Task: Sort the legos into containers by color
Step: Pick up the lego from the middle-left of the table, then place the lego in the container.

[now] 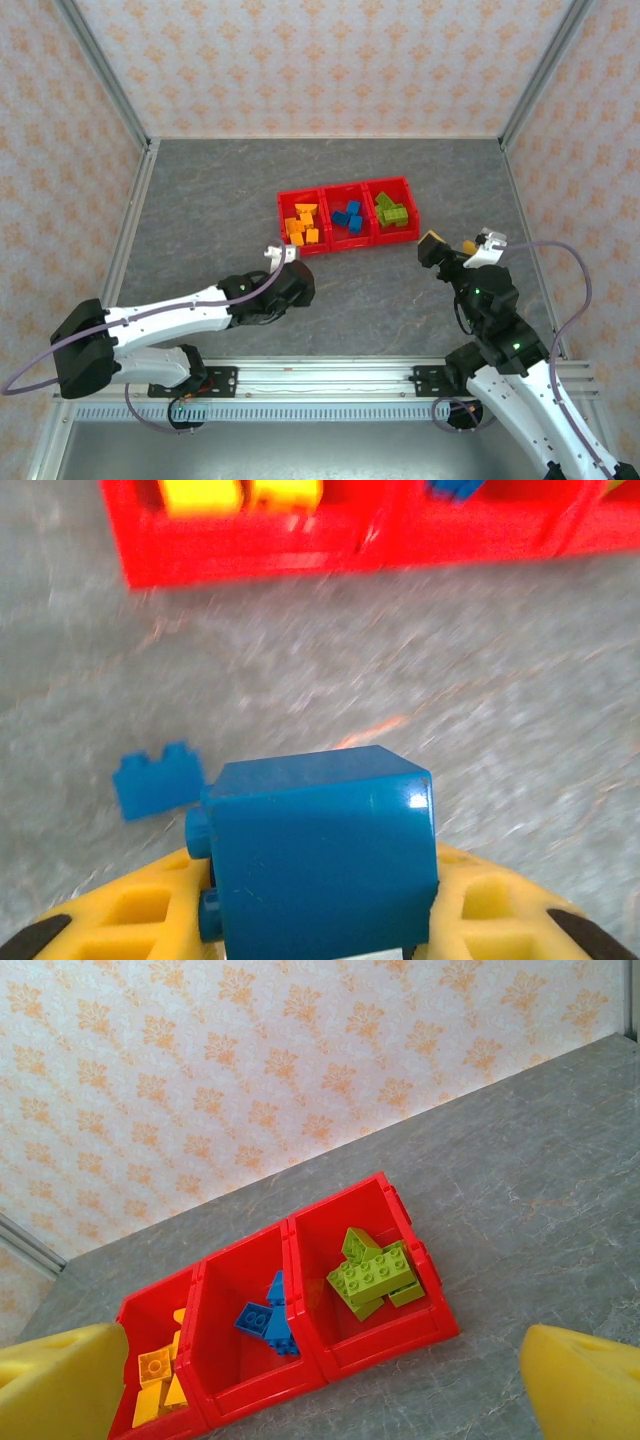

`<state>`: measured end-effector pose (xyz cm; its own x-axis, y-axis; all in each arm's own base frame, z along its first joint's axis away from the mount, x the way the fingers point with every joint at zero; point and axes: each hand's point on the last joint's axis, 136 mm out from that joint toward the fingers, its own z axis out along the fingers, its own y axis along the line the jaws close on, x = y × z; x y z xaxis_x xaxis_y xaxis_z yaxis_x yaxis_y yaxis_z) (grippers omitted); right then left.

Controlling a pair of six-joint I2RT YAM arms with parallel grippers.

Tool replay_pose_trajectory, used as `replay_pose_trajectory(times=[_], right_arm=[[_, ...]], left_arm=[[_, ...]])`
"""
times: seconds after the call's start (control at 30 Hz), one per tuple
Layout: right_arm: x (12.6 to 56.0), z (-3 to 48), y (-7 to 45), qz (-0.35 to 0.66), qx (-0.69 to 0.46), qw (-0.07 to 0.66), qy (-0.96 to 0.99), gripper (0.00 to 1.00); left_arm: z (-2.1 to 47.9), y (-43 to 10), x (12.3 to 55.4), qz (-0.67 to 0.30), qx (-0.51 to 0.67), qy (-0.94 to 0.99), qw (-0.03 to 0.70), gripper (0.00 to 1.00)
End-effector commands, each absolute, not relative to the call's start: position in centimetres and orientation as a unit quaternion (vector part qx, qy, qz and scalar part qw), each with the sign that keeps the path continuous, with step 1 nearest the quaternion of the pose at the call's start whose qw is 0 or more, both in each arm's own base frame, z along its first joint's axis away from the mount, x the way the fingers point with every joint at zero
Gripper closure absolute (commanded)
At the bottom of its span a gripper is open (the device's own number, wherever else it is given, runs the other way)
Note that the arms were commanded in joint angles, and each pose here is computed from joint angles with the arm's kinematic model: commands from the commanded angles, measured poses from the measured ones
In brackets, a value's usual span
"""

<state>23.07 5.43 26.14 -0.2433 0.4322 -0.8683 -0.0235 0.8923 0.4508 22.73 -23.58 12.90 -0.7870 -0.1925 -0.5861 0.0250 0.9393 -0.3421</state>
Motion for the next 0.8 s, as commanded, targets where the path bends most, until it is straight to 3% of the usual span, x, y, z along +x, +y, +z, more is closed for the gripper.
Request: replay_pose_trajectory(times=[0.0,0.37,0.57,0.77], right_arm=[[23.2,26.4,5.4,0.191,0.138,0.607,0.759,0.00],[23.2,26.4,5.4,0.191,0.136,0.607,0.759,0.00],[23.2,26.3,5.7,0.196,0.134,0.605,0.760,0.01],[23.2,26.3,5.7,0.197,0.131,0.604,0.761,0.00]], left_arm=[[16.6,-23.7,25.1,-0.130,-0.018,0.912,0.388,0.75],[19.2,-29.0,35.2,-0.067,0.061,0.907,0.411,0.76],[18.0,-31.8,40.6,-0.049,0.087,0.914,0.394,0.76],[13.9,-34.0,43.7,-0.018,0.111,0.926,0.360,0.76]])
